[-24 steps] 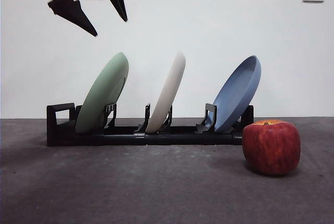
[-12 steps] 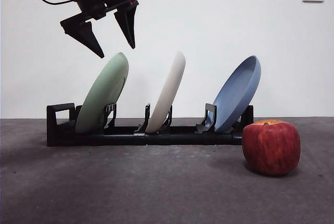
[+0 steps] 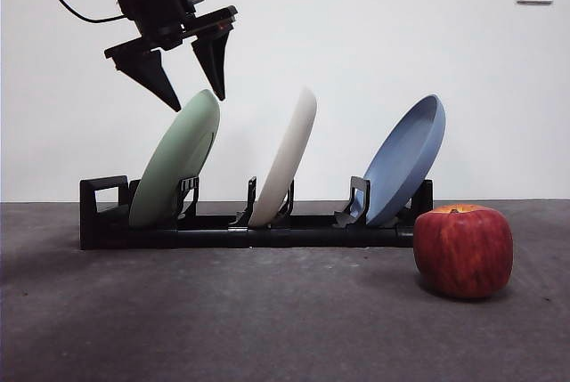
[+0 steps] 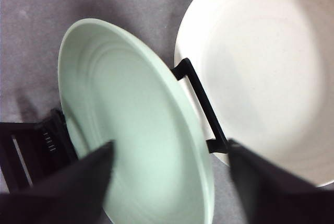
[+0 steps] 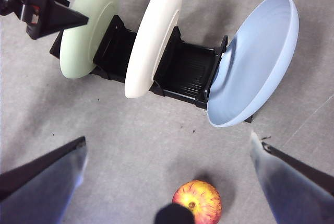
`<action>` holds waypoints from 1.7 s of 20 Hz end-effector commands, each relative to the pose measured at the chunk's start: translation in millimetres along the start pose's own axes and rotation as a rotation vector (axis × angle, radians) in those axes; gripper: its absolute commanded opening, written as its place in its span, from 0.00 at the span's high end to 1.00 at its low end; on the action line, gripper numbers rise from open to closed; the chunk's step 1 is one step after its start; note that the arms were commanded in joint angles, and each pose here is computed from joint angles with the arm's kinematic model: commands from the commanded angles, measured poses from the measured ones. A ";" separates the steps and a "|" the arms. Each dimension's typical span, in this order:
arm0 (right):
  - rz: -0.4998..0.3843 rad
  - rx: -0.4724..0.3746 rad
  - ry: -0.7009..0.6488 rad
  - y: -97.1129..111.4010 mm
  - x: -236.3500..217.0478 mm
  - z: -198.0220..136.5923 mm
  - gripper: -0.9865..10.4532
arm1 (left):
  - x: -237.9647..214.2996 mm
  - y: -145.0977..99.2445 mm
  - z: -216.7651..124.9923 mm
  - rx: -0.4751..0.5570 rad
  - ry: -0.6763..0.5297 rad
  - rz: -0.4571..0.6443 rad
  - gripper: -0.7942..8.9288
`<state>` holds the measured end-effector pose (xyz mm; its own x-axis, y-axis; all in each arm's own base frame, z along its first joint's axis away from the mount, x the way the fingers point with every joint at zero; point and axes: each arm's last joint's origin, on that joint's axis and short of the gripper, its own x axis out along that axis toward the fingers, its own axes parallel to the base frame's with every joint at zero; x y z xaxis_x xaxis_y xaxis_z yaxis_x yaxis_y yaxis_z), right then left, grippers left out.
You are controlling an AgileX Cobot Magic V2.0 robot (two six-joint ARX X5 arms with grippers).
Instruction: Take the green plate from the plate rack,put the plate on the table,take the apple from the table,put the apple in the plate
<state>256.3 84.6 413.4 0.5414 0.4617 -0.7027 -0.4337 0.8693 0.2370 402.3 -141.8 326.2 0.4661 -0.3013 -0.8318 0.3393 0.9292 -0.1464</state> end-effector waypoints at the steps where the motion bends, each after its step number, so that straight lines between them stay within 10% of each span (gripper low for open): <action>1: -0.030 -0.007 -0.002 -1.2 1.9 1.7 0.34 | 6.9 -1.8 0.0 0.019 0.011 -0.006 0.90; 14: -0.050 -0.009 -0.007 -1.8 1.9 2.1 0.34 | -0.2 -16.5 4.8 0.054 -0.017 -0.079 0.93; 22: -0.050 -0.009 -0.021 -1.7 1.9 3.5 0.34 | -121.7 -61.7 32.5 0.170 -0.276 -0.137 0.93; 34: -0.089 0.003 0.026 -3.2 1.7 -1.2 0.34 | -271.9 -158.7 -75.4 0.510 -0.441 -0.179 0.93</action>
<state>255.7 81.9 410.7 0.5560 0.3804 -0.7390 -0.3834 0.9063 0.1781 163.1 -187.1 541.7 0.6294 -0.6128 -0.4778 0.7217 0.6890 0.0669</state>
